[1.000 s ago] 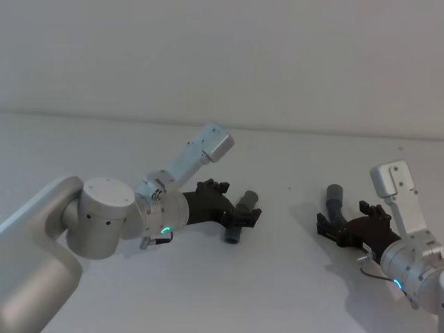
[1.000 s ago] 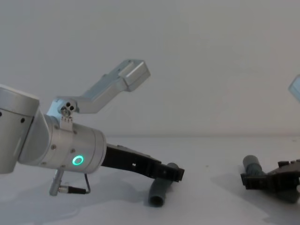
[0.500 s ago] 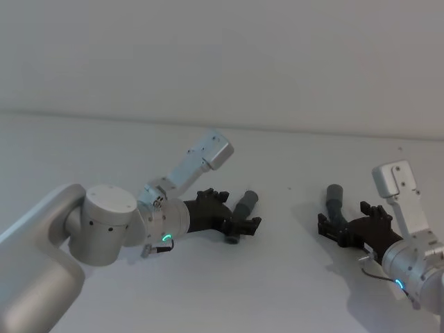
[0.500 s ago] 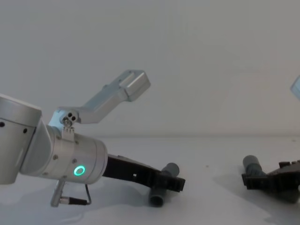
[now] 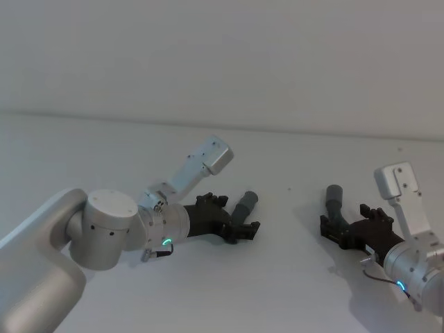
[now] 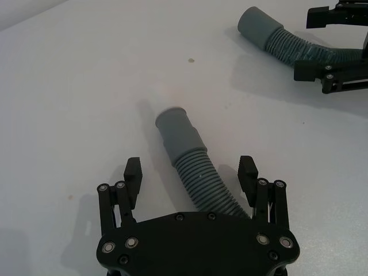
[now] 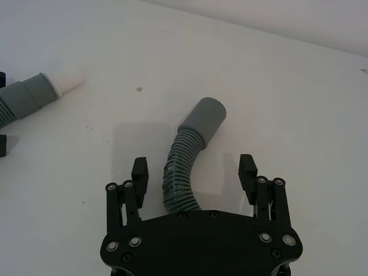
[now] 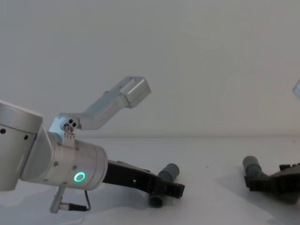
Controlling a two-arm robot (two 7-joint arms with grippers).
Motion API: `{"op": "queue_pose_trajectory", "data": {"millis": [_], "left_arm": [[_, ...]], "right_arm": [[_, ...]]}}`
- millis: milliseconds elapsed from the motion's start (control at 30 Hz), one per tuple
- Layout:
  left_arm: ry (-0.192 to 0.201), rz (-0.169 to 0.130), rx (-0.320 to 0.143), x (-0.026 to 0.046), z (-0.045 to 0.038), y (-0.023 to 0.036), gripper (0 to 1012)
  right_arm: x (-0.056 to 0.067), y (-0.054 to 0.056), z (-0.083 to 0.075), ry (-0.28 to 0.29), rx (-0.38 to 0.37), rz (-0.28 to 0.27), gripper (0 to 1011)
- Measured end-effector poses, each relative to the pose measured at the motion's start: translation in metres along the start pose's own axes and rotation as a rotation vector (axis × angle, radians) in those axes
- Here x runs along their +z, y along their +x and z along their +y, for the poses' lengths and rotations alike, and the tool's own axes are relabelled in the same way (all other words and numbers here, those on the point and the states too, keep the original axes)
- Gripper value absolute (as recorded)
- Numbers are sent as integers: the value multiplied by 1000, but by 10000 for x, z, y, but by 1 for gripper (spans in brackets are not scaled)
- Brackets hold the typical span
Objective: Use both hands to pick up one end of the pipe from the table, align the ends, and insert them.
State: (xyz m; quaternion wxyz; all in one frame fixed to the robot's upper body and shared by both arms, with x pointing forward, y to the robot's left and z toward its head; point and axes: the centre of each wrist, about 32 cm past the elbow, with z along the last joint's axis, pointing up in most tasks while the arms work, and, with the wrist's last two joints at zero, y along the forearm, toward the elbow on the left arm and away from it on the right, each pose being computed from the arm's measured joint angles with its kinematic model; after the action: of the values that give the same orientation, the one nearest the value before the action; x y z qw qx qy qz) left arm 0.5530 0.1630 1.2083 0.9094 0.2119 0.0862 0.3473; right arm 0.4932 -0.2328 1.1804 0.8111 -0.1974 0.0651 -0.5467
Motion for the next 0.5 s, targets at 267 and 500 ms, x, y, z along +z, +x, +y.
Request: {"op": "queue_pose_trajectory", "data": {"millis": [267,500], "left_arm": [[3,-2,3,-13,-3,-3,1001],[5,-2,5,-20,-3,-3,1001]], "right_arm": [[-3,6,-2,-2,1,2,770],[-5,7,-3,-4,2,4,534]]}}
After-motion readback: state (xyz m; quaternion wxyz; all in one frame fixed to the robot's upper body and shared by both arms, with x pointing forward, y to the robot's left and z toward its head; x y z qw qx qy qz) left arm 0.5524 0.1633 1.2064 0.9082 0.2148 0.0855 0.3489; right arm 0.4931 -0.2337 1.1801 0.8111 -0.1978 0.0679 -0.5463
